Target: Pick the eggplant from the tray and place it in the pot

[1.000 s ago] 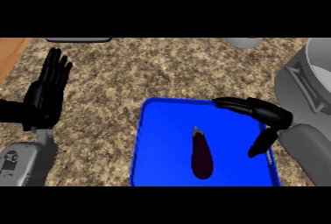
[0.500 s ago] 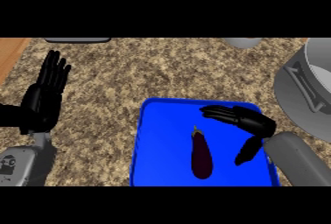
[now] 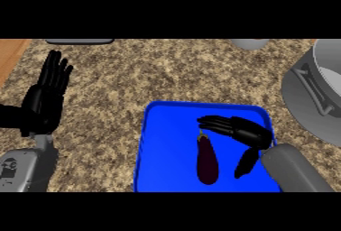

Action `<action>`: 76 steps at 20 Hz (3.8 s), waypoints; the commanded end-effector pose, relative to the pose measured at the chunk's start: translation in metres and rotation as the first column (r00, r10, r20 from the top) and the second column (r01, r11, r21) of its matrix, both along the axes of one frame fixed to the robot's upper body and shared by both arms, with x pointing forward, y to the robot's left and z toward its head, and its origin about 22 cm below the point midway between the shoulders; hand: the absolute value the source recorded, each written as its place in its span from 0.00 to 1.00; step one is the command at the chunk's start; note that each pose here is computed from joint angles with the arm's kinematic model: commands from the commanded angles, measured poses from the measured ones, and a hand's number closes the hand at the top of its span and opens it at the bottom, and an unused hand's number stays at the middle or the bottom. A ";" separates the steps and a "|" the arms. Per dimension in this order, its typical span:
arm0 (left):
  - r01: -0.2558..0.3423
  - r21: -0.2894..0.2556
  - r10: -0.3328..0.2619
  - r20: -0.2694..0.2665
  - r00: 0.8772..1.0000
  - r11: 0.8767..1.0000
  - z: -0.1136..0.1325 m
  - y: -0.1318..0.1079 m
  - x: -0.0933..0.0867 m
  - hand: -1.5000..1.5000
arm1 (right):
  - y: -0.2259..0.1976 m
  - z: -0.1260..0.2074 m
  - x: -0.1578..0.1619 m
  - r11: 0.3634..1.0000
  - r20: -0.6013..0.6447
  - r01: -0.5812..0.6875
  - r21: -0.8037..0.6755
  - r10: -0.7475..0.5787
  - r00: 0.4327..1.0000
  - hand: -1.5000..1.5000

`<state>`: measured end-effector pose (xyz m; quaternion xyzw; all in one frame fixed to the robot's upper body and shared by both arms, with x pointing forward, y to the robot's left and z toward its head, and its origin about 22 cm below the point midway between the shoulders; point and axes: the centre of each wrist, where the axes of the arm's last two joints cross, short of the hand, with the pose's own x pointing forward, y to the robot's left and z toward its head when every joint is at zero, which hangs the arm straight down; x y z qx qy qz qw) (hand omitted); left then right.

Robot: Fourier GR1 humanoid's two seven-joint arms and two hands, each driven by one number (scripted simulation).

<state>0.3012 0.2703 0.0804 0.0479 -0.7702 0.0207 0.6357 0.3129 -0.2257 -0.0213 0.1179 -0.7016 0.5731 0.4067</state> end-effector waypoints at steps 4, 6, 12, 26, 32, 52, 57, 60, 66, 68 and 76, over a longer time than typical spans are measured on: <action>0.020 0.002 -0.020 0.002 1.000 1.000 -0.004 0.004 -0.006 0.50 | 0.037 -0.020 0.003 1.000 -0.025 0.003 0.005 -0.003 1.000 0.00; 0.001 -0.010 -0.001 0.000 1.000 1.000 0.000 0.009 0.001 0.50 | 0.029 -0.010 0.005 1.000 -0.015 -0.008 0.001 0.008 1.000 0.00; -0.003 -0.008 0.003 -0.013 1.000 1.000 -0.008 -0.001 0.007 0.50 | 0.051 -0.032 -0.012 0.999 -0.012 -0.048 0.017 0.048 0.999 0.00; 0.011 0.003 -0.011 -0.002 1.000 1.000 0.010 0.001 0.002 0.50 | 0.104 -0.027 -0.024 0.982 0.143 -0.163 0.094 0.149 0.978 1.00; 0.004 0.003 -0.004 0.001 1.000 1.000 0.012 -0.008 -0.001 0.50 | 0.061 -0.006 -0.017 0.994 0.246 0.003 0.109 -0.030 0.969 1.00; 0.090 0.010 -0.090 0.026 0.996 0.996 0.011 -0.022 0.006 0.50 | -0.045 0.172 0.119 -0.399 0.405 0.900 0.176 -0.804 -0.435 1.00; 0.091 0.001 -0.091 0.026 0.996 0.996 0.010 -0.026 0.007 0.50 | -0.024 0.202 0.134 -0.620 0.440 0.731 0.285 -0.593 -0.674 1.00; 0.066 -0.003 -0.066 0.035 0.997 0.998 0.004 -0.024 0.007 0.50 | -0.012 0.222 0.142 -0.703 0.445 0.631 0.330 -0.473 -0.760 1.00; 0.022 -0.001 -0.022 0.011 1.000 1.000 0.000 -0.004 0.005 0.50 | -0.028 0.207 0.144 -0.783 0.490 0.578 0.230 -0.420 -0.764 1.00; 0.027 0.014 -0.027 0.000 1.000 1.000 0.005 -0.004 0.003 0.50 | -0.029 0.197 0.143 -0.795 0.502 0.569 0.212 -0.411 -0.761 1.00; -0.009 -0.018 0.009 -0.007 1.000 1.000 -0.007 -0.002 -0.007 0.50 | -0.104 0.180 0.108 -0.790 0.465 0.567 0.231 -0.423 -0.778 1.00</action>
